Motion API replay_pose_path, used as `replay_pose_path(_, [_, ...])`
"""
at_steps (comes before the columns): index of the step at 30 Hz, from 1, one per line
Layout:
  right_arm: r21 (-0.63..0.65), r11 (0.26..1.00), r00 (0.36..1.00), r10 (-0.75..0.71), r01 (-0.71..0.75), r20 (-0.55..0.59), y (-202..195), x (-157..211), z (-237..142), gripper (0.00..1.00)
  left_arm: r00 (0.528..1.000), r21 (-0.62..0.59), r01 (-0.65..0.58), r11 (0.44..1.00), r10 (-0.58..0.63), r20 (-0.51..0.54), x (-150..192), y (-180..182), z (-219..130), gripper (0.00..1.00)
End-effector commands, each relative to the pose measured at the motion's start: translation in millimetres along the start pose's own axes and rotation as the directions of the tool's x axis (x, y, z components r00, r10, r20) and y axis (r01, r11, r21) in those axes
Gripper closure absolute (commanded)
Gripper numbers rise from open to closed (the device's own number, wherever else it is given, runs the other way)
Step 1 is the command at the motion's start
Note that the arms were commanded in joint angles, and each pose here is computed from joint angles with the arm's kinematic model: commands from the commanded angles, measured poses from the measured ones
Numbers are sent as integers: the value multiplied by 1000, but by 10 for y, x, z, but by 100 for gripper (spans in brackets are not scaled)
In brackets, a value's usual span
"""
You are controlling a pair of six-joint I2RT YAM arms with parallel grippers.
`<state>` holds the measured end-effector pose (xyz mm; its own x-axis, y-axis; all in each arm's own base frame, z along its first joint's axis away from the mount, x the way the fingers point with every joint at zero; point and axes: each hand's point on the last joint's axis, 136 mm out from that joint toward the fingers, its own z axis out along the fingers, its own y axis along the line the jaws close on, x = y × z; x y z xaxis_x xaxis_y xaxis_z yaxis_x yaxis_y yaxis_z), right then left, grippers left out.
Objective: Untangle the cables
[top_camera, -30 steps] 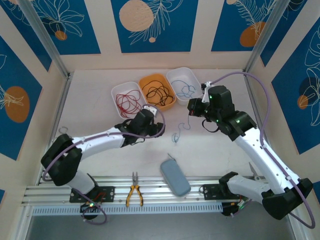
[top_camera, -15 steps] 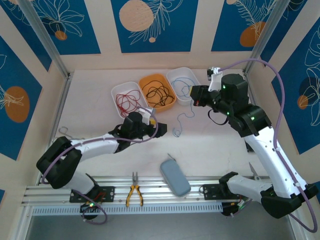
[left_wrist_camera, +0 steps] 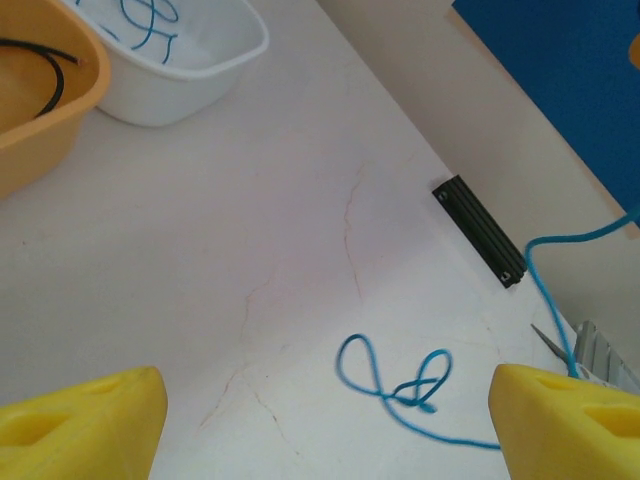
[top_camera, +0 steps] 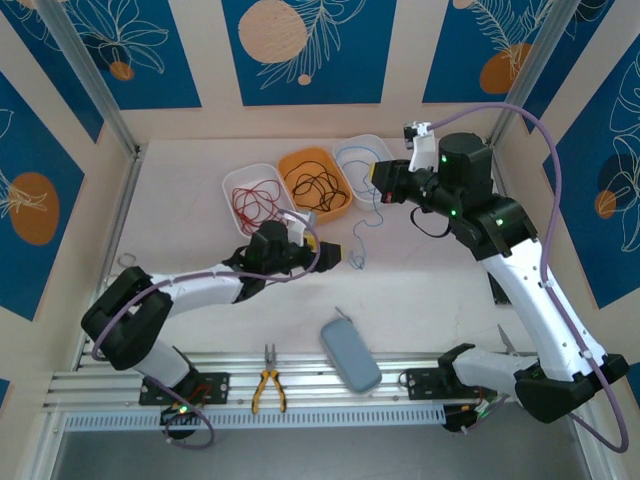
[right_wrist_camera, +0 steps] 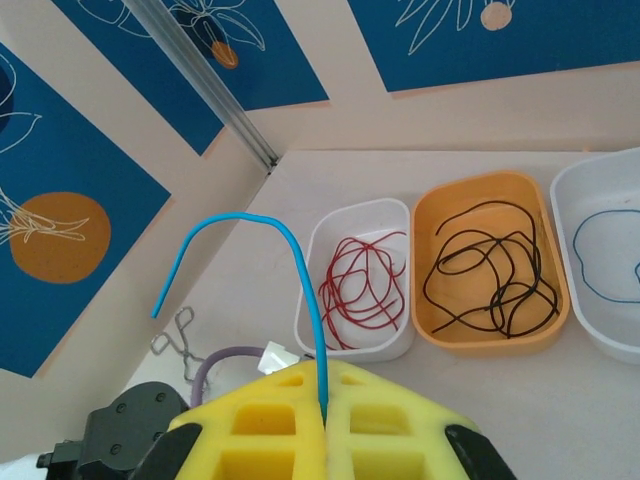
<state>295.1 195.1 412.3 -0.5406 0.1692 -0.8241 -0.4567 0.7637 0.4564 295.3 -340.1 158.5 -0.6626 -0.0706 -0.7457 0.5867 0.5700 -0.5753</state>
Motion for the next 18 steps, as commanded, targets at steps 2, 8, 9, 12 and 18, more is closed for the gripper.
replay_pose_path(2, [-55, 998, 998, -30, 33, 52, 157, -194, -91, 100, 999, 22, 19, 1000, -18, -43, 55, 5, 90, 16])
replay_pose_path(8, [-66, 997, 998, -25, 29, 52, 176, -212, -67, 100, 997, 68, 51, 996, -47, -54, 61, -52, 171, 16])
replay_pose_path(9, [-66, 997, 998, -25, 28, 49, 174, -208, -54, 100, 997, 73, 55, 996, -52, -53, 59, -58, 176, 16])
replay_pose_path(12, [-65, 998, 999, -22, 25, 42, 161, -196, -17, 100, 997, 92, 65, 994, -60, -55, 52, -92, 181, 15])
replay_pose_path(18, [-75, 997, 999, -17, 19, 32, 164, -206, 73, 100, 994, 110, 80, 991, -71, -83, 126, -103, 190, 14])
